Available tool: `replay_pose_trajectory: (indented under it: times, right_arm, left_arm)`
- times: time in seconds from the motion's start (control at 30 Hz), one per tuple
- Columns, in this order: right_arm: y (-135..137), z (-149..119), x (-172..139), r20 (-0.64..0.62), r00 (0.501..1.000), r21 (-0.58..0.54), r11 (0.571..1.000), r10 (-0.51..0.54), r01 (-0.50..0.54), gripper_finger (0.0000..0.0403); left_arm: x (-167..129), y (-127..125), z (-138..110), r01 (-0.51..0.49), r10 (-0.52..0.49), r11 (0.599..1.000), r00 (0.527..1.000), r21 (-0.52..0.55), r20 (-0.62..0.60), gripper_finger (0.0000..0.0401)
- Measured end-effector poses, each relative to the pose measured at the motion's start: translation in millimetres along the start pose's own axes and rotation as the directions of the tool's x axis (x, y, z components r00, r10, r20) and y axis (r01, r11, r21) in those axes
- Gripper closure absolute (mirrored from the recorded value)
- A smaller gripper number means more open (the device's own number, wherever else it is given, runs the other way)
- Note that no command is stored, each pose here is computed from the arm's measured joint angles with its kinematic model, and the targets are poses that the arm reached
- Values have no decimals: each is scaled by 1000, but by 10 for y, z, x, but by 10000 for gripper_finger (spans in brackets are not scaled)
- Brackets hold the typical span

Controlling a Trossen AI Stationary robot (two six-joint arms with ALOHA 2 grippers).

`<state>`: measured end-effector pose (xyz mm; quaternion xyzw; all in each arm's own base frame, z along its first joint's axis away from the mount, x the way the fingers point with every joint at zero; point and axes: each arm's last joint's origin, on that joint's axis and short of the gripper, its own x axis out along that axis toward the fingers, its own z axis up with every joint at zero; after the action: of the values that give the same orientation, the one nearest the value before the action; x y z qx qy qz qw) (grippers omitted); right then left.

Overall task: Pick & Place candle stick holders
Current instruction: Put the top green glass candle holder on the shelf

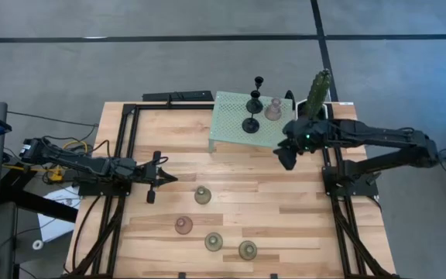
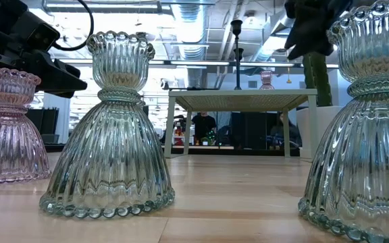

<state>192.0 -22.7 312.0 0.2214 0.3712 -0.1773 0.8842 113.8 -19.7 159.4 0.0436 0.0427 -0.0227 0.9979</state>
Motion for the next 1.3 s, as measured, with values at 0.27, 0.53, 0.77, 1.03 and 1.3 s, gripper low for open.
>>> replay_pose_trajectory:
  times: [0.27, 0.53, 0.77, 1.03, 1.3]
  right_arm:
    - [275, -148, -38, -33, 995, -63, 993, 95, -97, 370]
    - [562, -259, -124, 92, 989, -171, 980, 115, -98, 391]
    - [729, -409, -220, 184, 980, -235, 971, 79, -35, 399]
    - [947, -570, -255, 303, 952, -296, 954, 40, 55, 402]
    - [1194, -816, -95, 298, 955, -404, 908, 13, 114, 402]
  left_arm:
    - [0, 0, 0, 0, 0, 1000, 1000, 0, 0, 395]
    - [0, 0, 0, 0, 0, 1000, 1000, 0, 0, 395]
    - [0, 0, 0, 0, 0, 1000, 1000, 0, 0, 395]
    - [0, 0, 0, 0, 0, 1000, 1000, 0, 0, 395]
    - [0, 0, 1, 0, 0, 1000, 1000, -1, 1, 395]
